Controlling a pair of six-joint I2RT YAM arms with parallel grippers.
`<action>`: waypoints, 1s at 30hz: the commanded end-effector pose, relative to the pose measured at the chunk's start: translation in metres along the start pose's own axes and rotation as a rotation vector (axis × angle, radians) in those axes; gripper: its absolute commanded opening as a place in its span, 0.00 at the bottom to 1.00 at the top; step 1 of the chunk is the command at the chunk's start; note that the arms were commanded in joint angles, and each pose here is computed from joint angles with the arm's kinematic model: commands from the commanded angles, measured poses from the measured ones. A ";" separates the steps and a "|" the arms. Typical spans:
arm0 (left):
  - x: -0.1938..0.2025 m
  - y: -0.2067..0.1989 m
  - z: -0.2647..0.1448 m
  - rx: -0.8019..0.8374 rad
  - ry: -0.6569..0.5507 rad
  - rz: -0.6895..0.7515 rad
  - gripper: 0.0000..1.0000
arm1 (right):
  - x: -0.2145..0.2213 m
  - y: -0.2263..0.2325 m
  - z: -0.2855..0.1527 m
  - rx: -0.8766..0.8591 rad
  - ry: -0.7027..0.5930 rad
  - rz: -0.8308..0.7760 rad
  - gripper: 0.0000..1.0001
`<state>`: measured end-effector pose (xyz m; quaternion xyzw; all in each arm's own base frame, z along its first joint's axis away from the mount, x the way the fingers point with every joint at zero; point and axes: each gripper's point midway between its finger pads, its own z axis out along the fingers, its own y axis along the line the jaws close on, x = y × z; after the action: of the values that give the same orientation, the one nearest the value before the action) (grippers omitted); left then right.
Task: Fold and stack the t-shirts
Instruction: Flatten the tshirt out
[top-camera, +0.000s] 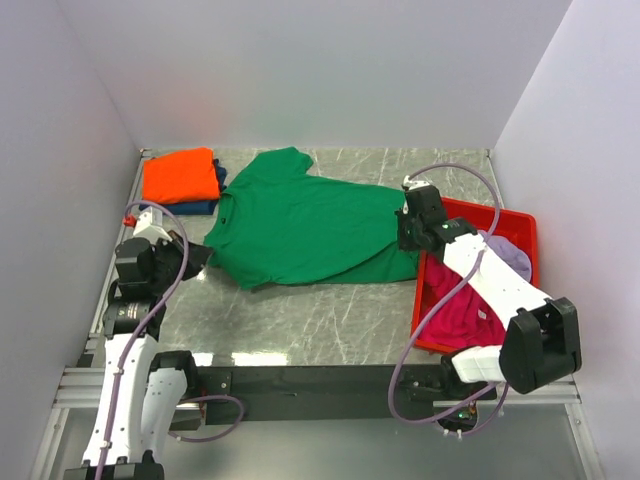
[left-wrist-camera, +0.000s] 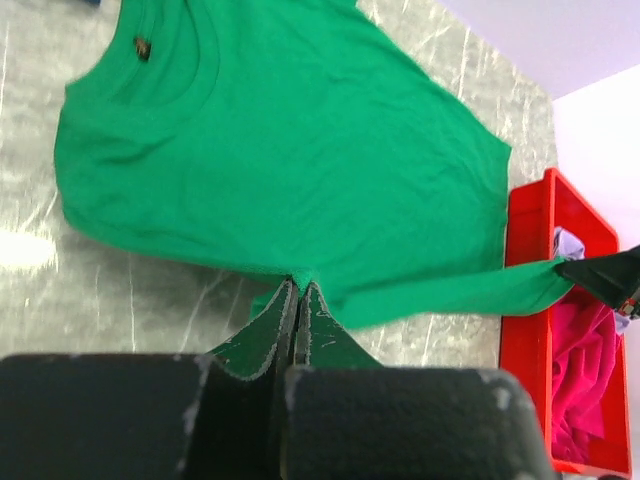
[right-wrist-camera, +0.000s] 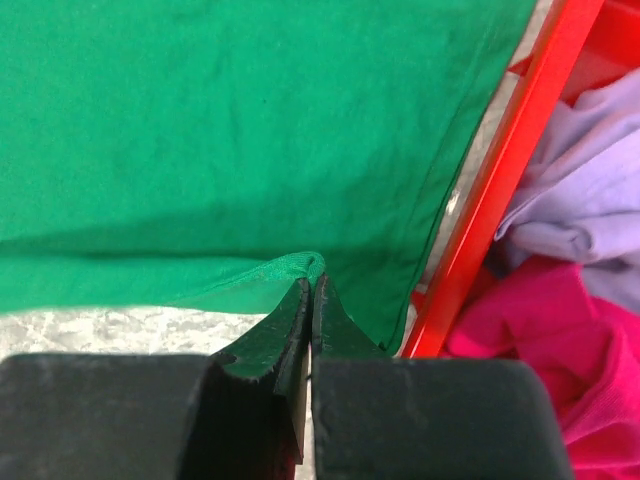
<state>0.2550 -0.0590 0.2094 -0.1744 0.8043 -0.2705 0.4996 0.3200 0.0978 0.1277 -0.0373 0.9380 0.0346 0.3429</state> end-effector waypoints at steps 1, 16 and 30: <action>-0.005 -0.010 -0.013 0.002 0.011 0.006 0.01 | -0.002 -0.001 -0.014 0.013 -0.042 0.028 0.00; 0.007 -0.023 -0.063 -0.004 0.042 0.050 0.01 | 0.037 0.001 -0.043 0.045 -0.009 0.033 0.00; 0.012 -0.028 -0.102 -0.047 0.034 0.054 0.73 | 0.043 0.026 -0.090 0.095 -0.061 0.015 0.46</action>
<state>0.1586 -0.0560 0.2611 -0.1655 0.8145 -0.2303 0.5061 0.2219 0.1242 0.1403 -0.0525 0.9412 0.0160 0.3335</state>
